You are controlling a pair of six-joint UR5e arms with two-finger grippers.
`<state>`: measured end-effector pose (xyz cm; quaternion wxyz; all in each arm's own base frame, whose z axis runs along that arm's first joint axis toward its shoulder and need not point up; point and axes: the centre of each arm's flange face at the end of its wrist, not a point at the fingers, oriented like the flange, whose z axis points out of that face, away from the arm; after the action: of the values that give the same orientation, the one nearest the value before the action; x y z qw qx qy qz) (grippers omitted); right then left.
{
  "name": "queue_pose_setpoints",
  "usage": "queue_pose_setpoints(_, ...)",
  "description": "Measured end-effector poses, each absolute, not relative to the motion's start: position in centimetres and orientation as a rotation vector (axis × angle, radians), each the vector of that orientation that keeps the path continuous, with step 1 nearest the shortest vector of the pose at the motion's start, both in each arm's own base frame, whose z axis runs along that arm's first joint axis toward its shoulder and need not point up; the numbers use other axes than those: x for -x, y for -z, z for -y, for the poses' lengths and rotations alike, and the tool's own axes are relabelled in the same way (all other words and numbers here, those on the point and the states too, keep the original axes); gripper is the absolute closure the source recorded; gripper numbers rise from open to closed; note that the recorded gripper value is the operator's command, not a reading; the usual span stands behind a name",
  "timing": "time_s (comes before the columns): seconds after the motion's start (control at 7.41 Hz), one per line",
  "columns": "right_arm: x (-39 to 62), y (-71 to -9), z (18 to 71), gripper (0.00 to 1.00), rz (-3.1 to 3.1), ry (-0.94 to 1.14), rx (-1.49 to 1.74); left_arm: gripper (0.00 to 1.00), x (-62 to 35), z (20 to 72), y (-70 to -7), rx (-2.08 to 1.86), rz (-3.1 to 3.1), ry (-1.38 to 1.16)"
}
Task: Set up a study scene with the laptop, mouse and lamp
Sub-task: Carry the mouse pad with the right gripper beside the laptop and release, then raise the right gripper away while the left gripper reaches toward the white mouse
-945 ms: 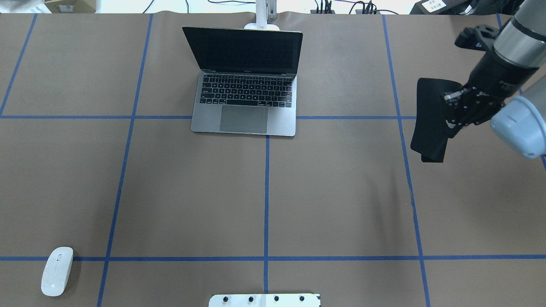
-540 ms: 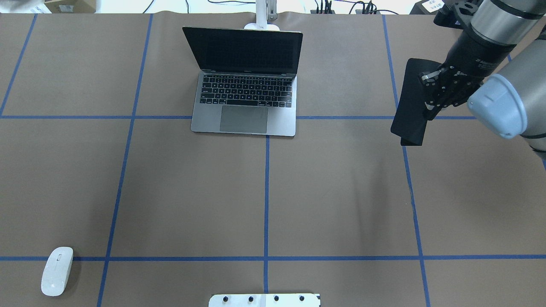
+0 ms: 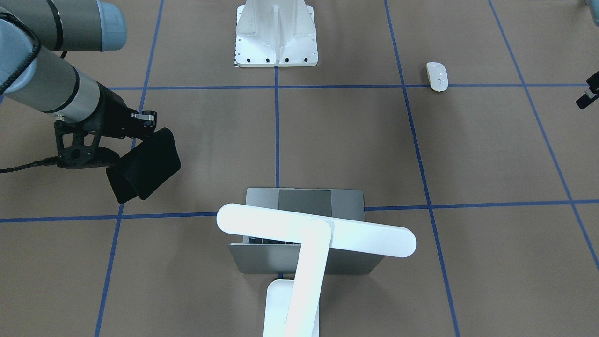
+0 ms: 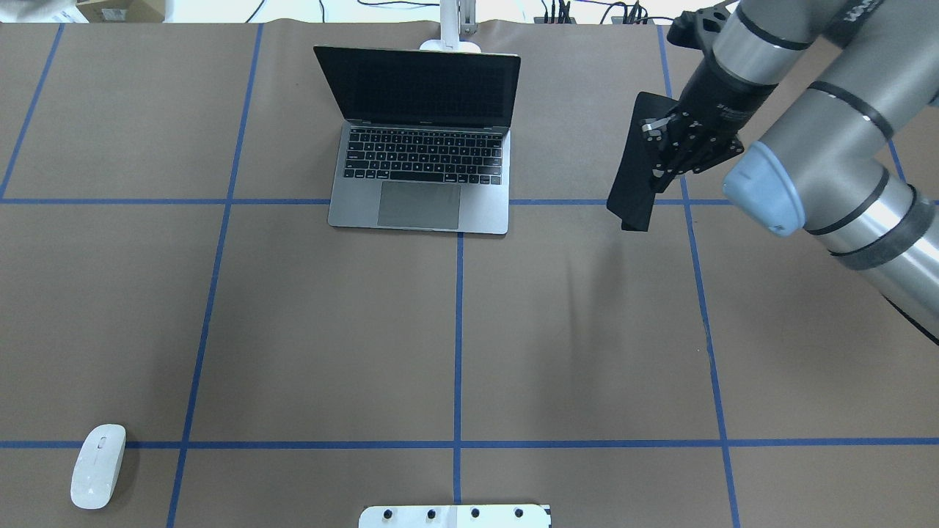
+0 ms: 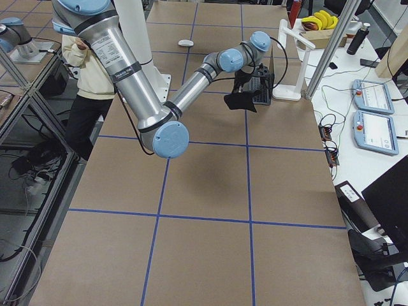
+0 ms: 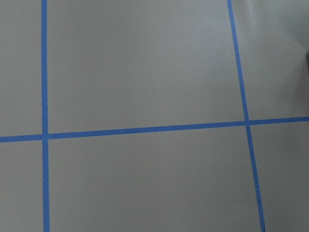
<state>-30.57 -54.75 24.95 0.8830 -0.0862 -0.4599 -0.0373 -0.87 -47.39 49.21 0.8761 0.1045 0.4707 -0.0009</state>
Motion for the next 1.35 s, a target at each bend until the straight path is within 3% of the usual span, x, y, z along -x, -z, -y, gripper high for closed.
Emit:
queue_pose_setpoints(0.27, 31.6, -23.6, 55.0, 1.0, 0.97, 0.075, 0.162, 0.0, 1.1, 47.3, -49.5, -0.219, -0.981, -0.001)
queue_pose_setpoints(0.4, 32.0, -22.6, 55.6, 0.79, 0.971, 0.076, 0.15, 0.0, 1.1, 47.3, -49.6, -0.218, -0.98, -0.001)
queue_pose_setpoints(0.54, 32.9, -21.8, 56.5, 0.01, 0.966, 0.076, 0.143, 0.0, 1.1, 47.3, -49.7, -0.218, -0.98, 0.0)
queue_pose_setpoints(0.94, 34.7, -21.6, 57.9, 0.0, 0.917, 0.03, 0.134, 0.0, 1.3, 47.3, -49.9, -0.205, -0.977, 0.009)
queue_pose_setpoints(1.35, 34.4, -25.2, 57.6, 0.0, 0.872, 0.052, 0.126, 0.0, 1.2, 47.2, -50.1, -0.16, -0.972, 0.047)
